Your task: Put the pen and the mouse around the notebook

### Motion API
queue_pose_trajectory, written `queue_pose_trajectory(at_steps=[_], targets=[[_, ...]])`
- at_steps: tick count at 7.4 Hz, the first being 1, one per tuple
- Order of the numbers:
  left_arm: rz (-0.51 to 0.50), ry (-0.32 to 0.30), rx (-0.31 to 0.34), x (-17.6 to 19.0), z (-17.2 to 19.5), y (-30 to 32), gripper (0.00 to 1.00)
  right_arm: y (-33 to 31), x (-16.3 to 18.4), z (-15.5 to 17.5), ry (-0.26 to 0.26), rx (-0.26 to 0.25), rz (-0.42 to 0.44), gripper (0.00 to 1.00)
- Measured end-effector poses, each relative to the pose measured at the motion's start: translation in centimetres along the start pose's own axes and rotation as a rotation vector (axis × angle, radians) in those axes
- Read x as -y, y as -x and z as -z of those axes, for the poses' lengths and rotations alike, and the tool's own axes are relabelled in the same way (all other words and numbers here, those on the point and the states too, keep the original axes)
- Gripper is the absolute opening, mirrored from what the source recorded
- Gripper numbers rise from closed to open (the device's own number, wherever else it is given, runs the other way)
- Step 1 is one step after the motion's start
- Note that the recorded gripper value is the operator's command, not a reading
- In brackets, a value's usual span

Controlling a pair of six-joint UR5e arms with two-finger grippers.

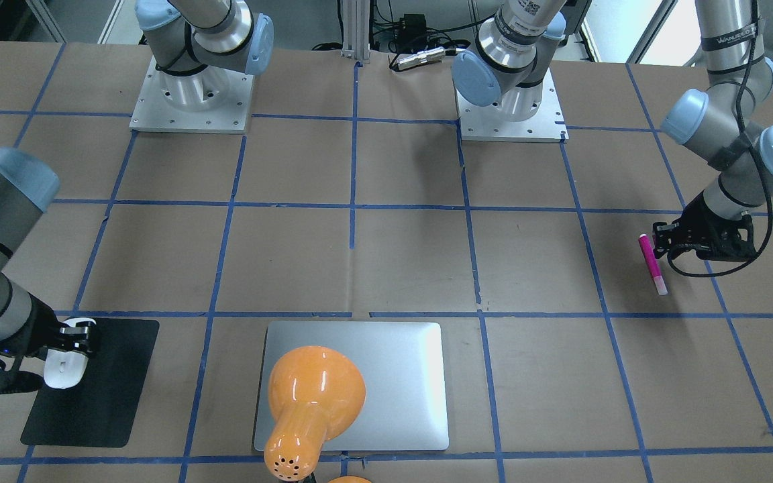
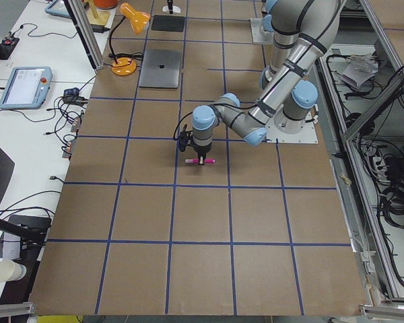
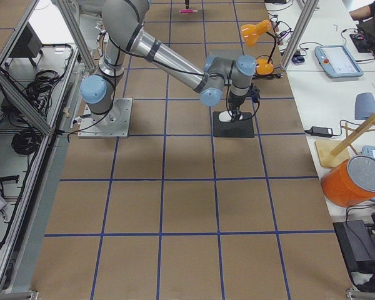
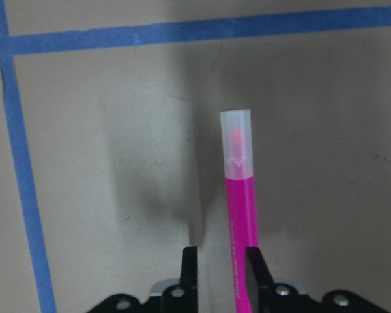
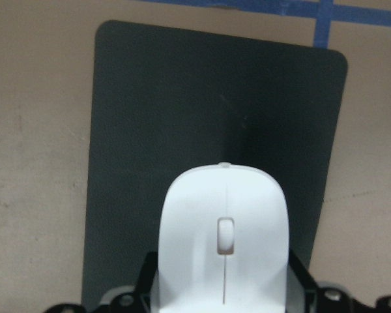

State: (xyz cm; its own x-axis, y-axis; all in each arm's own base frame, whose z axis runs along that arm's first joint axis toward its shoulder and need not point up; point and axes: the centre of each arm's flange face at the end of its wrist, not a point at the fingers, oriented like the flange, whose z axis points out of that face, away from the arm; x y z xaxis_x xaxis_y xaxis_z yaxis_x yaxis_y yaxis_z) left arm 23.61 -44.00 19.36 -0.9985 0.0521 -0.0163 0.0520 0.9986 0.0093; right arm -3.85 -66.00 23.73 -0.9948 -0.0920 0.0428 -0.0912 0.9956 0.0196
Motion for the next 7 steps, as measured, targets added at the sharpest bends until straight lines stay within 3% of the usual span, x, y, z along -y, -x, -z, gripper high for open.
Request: queue_pose_trajectory(at_steps=[1, 2, 3, 4, 6, 7], targets=[[0.013, 0.002, -0.008, -0.1, -0.3, -0.1, 0.37, 0.6, 1.0, -1.0, 0.007, 0.003, -0.007, 0.17], [0.024, 0.007, -0.014, -0.1, -0.6, -0.2, 0.37, 0.9, 1.5, -1.8, 0.015, 0.004, -0.012, 0.31], [0.031, 0.010, -0.019, -0.2, -0.8, -0.2, 0.37, 0.9, 1.6, -2.9, 0.029, 0.007, -0.014, 0.73], [0.033, 0.014, -0.025, -0.2, -1.1, -0.3, 0.37, 1.0, 1.7, -3.9, 0.043, 0.009, -0.017, 1.00], [0.035, 0.024, -0.036, -0.5, -1.8, -0.6, 0.30, 0.9, 1.8, -4.4, 0.052, 0.011, -0.023, 1.00], [0.035, 0.026, -0.038, -0.6, -2.0, -0.7, 0.03, 0.8, 1.9, -3.8, 0.048, 0.002, -0.025, 1.00]])
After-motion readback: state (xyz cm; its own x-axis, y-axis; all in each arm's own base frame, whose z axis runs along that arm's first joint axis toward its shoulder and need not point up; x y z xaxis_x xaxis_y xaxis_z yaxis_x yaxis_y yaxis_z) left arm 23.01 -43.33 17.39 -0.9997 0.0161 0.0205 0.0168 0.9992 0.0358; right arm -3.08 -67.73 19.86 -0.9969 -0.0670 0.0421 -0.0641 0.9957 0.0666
